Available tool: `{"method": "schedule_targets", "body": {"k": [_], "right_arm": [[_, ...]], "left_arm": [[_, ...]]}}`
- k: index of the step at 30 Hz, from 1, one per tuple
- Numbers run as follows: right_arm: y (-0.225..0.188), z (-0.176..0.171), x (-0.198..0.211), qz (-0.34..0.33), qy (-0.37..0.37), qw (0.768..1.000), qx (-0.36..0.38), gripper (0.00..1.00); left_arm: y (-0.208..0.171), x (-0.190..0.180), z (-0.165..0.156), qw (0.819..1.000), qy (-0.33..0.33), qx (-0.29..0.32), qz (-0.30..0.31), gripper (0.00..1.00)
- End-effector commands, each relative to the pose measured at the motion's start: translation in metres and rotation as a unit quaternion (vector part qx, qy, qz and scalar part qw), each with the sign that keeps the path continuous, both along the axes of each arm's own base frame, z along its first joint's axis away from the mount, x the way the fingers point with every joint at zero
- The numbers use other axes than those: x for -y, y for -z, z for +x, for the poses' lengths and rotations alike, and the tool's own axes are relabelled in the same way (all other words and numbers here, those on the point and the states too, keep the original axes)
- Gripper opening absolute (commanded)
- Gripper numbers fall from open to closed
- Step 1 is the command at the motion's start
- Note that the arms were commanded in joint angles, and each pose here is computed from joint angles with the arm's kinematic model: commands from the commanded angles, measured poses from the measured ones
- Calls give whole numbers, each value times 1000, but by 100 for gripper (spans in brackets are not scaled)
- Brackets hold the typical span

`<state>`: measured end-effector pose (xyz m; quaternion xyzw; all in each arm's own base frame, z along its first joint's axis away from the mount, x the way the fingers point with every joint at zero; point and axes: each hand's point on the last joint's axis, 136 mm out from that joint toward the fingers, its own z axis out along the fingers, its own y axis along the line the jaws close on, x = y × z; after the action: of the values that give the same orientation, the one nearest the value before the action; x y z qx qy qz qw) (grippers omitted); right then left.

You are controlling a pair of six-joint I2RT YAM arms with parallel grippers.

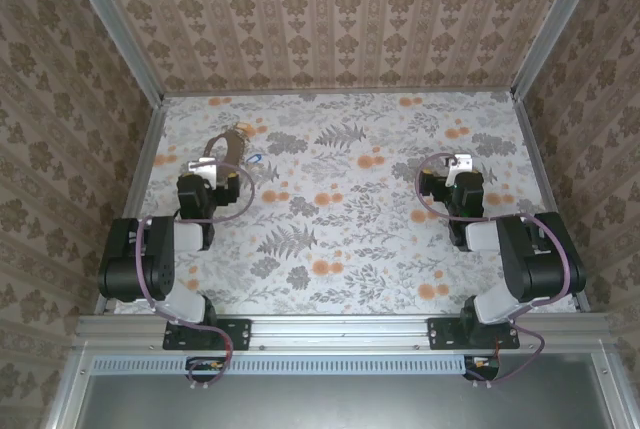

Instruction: Put the keys on the keyring

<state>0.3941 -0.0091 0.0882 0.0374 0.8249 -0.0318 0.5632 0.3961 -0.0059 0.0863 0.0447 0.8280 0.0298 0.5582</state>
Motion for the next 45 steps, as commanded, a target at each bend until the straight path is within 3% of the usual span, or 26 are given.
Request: {"method": "schedule_targets", "body": {"k": [1, 26, 30, 33, 36, 39, 42, 45], "right_arm": [[-10, 5, -1, 2, -5, 1000, 12, 100], [-11, 5, -1, 5, -6, 1000, 14, 100], [-33, -2, 2, 8, -2, 1000, 24, 99], [-73, -14, 13, 7, 32, 999, 43, 100], [-111, -26, 43, 26, 133, 990, 39, 100], [-123, -46, 67, 75, 234, 969, 11, 100], [-120, -40, 57, 90, 202, 975, -37, 100], [-107, -33, 42, 117, 174, 974, -85, 100]], "left_arm": [[-7, 0, 4, 1000, 4, 9, -4, 100], [-8, -1, 4, 1000, 2, 10, -4, 100], [-32, -15, -3, 999, -52, 8, 9, 100], [-60, -36, -24, 990, -136, -36, -21, 100], [-87, -44, -41, 979, -181, -58, -71, 100], [-96, -54, -56, 947, -259, -107, -155, 100], [-100, -29, -31, 951, -149, -163, -215, 100], [-90, -16, 0, 940, -108, -223, -236, 100]]}}
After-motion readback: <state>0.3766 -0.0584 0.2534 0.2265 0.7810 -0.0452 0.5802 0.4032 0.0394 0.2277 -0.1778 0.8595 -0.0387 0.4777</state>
